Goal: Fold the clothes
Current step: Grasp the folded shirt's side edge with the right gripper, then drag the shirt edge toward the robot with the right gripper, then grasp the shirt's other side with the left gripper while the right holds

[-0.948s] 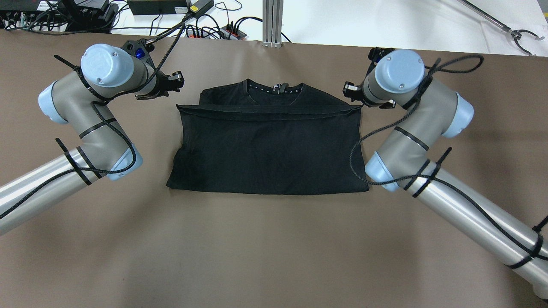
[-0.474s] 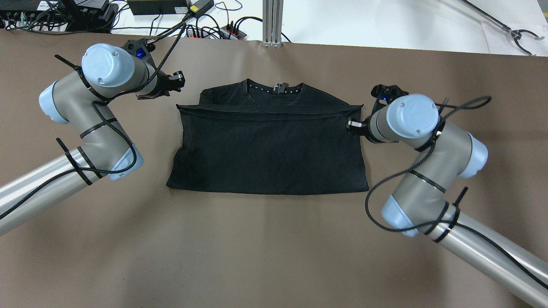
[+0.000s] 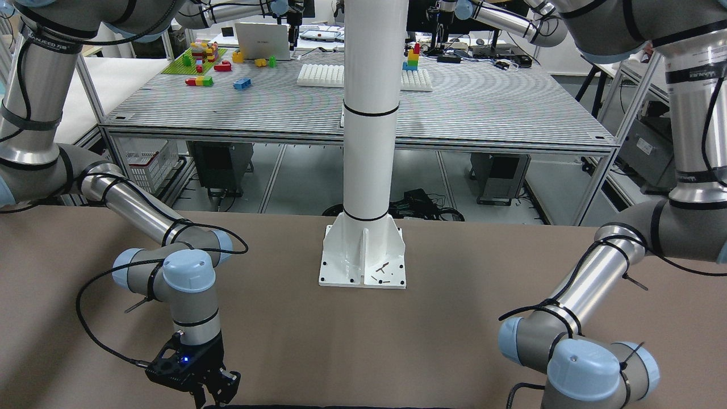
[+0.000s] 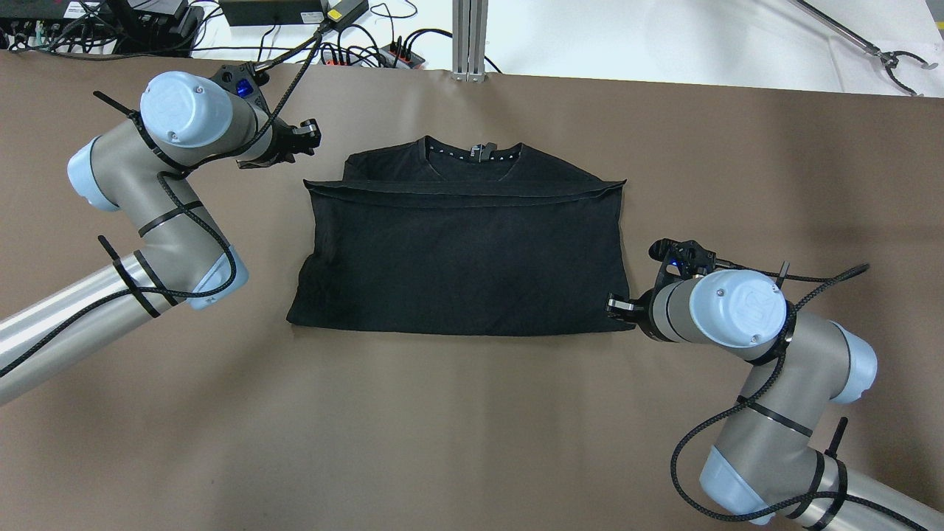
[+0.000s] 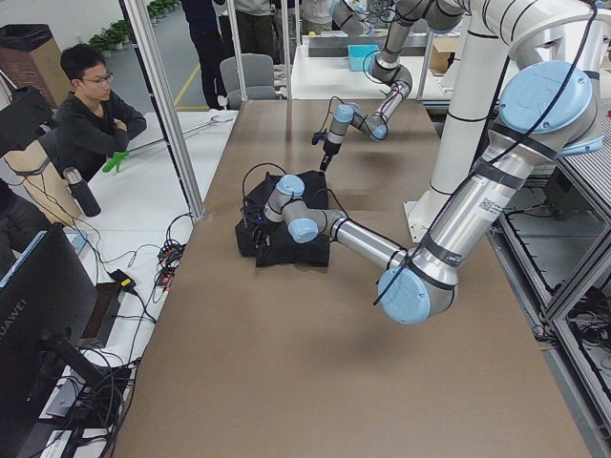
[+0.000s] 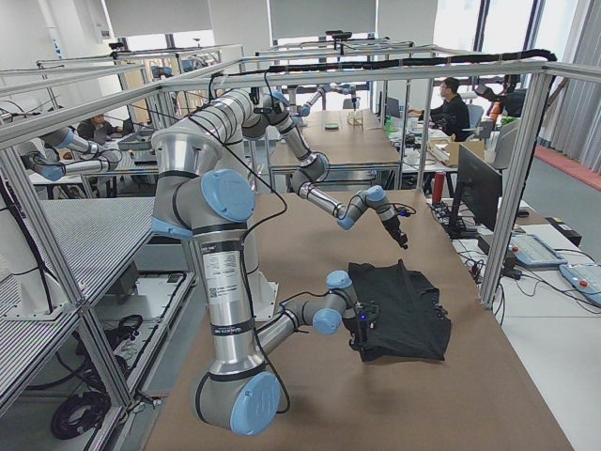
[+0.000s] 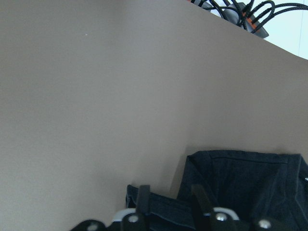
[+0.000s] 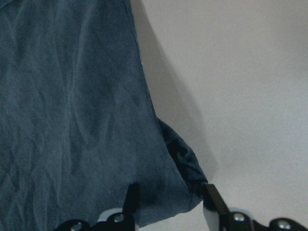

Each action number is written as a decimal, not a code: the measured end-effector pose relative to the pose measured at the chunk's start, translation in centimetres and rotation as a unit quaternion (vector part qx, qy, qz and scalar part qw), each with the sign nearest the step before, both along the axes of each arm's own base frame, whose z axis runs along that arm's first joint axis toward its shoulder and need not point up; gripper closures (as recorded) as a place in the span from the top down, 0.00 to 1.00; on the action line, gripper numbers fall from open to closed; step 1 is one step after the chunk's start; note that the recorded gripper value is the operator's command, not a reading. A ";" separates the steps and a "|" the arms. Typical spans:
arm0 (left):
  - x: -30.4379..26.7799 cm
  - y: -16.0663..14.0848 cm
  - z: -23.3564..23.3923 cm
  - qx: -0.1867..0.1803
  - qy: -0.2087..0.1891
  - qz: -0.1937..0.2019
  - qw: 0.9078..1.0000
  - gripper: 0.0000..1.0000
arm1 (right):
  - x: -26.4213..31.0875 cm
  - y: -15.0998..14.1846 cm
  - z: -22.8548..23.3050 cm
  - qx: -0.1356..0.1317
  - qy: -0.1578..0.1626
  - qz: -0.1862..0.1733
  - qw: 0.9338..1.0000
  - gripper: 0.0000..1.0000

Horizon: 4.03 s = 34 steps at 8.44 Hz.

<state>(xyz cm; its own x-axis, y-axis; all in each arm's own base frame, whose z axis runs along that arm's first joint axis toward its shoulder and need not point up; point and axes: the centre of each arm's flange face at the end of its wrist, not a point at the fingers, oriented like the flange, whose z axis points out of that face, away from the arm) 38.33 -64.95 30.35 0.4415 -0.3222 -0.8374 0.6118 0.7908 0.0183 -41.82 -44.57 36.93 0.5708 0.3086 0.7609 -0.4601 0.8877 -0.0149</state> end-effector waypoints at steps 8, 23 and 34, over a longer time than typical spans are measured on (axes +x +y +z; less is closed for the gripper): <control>0.0 0.1 -0.5 0.002 0.001 -0.005 1.000 0.41 | -1.8 -0.9 3.2 -0.015 -0.024 0.045 0.999 0.14; 1.2 0.4 -3.1 0.004 0.016 0.001 1.000 0.42 | 5.0 21.0 -5.2 -0.212 -0.176 -0.307 0.911 0.95; 9.5 22.3 0.2 -0.076 0.097 0.066 0.990 0.74 | 4.1 16.4 -5.8 -0.141 -0.176 -0.209 0.951 0.95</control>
